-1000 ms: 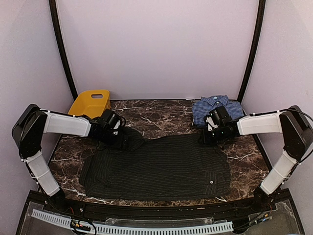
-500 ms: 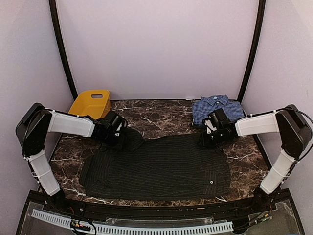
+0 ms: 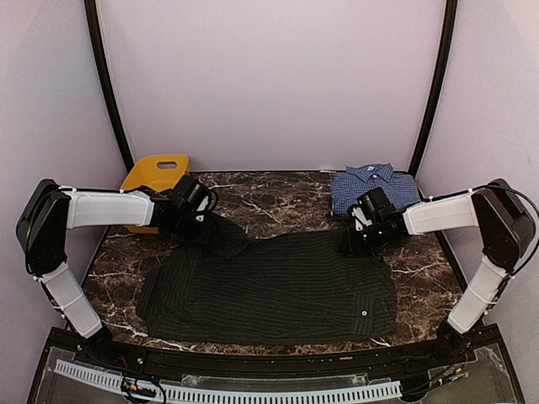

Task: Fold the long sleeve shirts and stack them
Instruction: Pick up the sleeve from the center of the board, then pick up the corner of the shirt from the center of the board.

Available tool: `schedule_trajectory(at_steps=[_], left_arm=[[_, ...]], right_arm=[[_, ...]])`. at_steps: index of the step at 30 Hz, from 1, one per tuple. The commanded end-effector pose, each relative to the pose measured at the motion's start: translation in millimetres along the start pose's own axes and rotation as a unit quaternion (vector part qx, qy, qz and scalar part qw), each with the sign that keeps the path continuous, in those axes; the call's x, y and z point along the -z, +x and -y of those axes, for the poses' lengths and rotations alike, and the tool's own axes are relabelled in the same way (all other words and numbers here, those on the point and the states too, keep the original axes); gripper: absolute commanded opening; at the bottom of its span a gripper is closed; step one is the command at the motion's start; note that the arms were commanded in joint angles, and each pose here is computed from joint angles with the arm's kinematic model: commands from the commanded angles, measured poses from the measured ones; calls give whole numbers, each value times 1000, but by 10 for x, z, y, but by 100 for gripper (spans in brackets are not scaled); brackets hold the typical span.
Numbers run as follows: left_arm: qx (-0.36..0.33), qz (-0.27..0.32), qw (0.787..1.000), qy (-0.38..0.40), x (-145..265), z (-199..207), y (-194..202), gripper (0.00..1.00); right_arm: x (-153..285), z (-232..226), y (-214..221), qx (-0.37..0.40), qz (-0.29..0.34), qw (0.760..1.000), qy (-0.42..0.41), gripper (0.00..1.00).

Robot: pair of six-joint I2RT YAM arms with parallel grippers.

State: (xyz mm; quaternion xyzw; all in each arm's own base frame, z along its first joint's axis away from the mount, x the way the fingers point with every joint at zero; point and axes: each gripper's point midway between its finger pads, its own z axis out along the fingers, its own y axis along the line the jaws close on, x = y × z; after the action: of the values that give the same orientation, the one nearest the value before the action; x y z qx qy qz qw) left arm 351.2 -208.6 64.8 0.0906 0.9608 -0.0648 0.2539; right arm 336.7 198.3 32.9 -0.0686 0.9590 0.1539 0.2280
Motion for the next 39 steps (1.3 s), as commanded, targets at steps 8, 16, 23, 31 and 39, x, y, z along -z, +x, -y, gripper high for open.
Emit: schedule_trajectory(at_steps=[8, 16, 23, 31, 39], left_arm=[[-58, 81, 993, 65, 1440, 170, -530, 0], [-42, 103, 989, 98, 2179, 64, -282, 0], [-48, 208, 957, 196, 3162, 164, -274, 0], [-65, 247, 935, 246, 3490, 222, -149, 0], [-75, 281, 912, 288, 3785, 260, -38, 0]], right_arm=[[247, -25, -168, 22, 25, 999, 21, 43], [508, 2, -415, 51, 55, 996, 54, 43], [592, 86, -579, 73, 71, 990, 94, 44], [580, 3, -779, 119, 88, 985, 91, 48], [434, -427, -747, 204, 78, 976, -25, 61]])
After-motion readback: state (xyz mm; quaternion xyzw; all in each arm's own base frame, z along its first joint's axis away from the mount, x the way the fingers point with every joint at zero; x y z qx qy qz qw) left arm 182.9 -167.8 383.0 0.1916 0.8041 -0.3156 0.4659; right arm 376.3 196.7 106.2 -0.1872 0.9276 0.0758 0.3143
